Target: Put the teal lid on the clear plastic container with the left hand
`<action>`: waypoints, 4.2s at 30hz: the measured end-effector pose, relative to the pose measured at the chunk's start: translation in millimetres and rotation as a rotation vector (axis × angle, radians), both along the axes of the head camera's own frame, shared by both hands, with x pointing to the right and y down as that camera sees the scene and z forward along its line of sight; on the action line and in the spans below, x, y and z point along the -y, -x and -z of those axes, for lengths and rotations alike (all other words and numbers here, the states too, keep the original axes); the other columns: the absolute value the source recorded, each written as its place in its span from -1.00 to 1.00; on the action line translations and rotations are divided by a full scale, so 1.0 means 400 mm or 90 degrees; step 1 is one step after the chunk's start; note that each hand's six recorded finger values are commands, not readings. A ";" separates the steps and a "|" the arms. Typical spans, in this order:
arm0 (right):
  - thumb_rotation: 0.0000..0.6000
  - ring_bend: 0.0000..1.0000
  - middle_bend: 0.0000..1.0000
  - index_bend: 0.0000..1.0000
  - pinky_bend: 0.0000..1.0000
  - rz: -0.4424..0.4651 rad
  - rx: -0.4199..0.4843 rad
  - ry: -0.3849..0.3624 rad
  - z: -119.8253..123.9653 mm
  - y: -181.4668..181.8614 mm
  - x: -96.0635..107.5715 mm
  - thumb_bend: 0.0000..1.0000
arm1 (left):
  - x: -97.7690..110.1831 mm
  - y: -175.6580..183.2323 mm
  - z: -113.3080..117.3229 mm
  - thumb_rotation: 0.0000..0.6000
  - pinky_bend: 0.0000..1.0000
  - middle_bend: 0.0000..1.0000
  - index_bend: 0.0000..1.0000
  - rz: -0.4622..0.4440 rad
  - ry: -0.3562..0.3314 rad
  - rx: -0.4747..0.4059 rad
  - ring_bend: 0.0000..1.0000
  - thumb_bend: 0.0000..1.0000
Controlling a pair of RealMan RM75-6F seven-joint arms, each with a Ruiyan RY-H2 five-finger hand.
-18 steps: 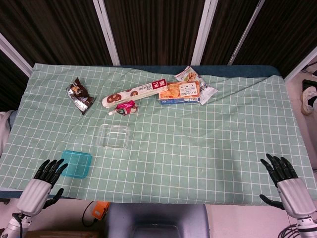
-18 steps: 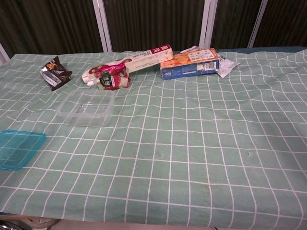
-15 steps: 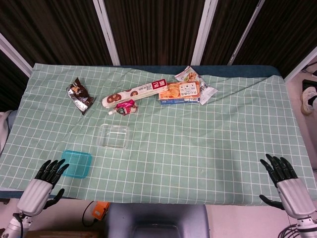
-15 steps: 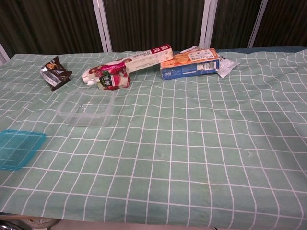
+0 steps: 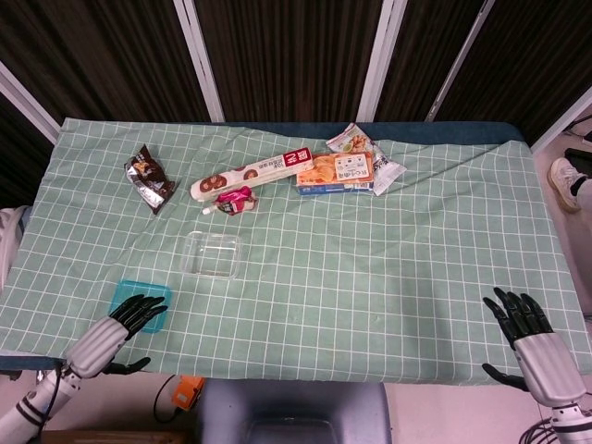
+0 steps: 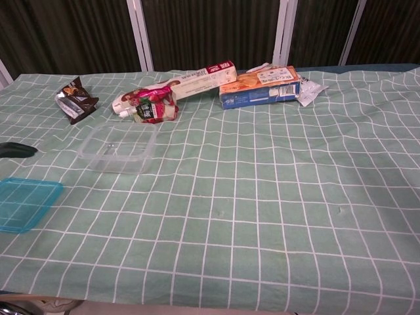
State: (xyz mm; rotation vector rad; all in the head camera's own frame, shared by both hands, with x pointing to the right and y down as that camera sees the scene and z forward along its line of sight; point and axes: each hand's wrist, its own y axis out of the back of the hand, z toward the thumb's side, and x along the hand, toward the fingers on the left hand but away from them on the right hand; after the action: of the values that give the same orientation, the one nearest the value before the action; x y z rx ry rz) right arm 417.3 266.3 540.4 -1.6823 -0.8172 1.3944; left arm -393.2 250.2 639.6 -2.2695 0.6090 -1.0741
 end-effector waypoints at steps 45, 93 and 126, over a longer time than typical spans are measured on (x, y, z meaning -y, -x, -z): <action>1.00 -1.00 -0.88 -1.00 -1.00 0.022 -0.004 0.032 -0.030 0.029 -0.001 -0.63 | 0.103 0.034 -0.236 1.00 -1.00 -1.00 -1.00 -0.043 0.098 0.147 -1.00 -0.51; 1.00 -1.00 -0.88 -1.00 -1.00 0.037 0.003 0.052 -0.044 0.047 0.003 -0.63 | 0.248 -0.041 0.010 1.00 0.37 0.26 -1.00 0.037 0.036 0.060 0.20 -0.38; 1.00 -1.00 -0.87 -1.00 -1.00 0.013 0.031 0.072 -0.032 0.017 0.036 -0.63 | 0.450 -0.409 -0.148 1.00 0.23 0.28 -1.00 -0.026 0.086 0.160 0.16 -0.37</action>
State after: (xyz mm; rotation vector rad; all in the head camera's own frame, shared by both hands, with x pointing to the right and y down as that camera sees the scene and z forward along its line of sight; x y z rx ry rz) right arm 410.5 251.9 553.3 -1.8123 -0.7588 1.4125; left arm -229.7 70.1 698.9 -2.1995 0.3966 -1.3893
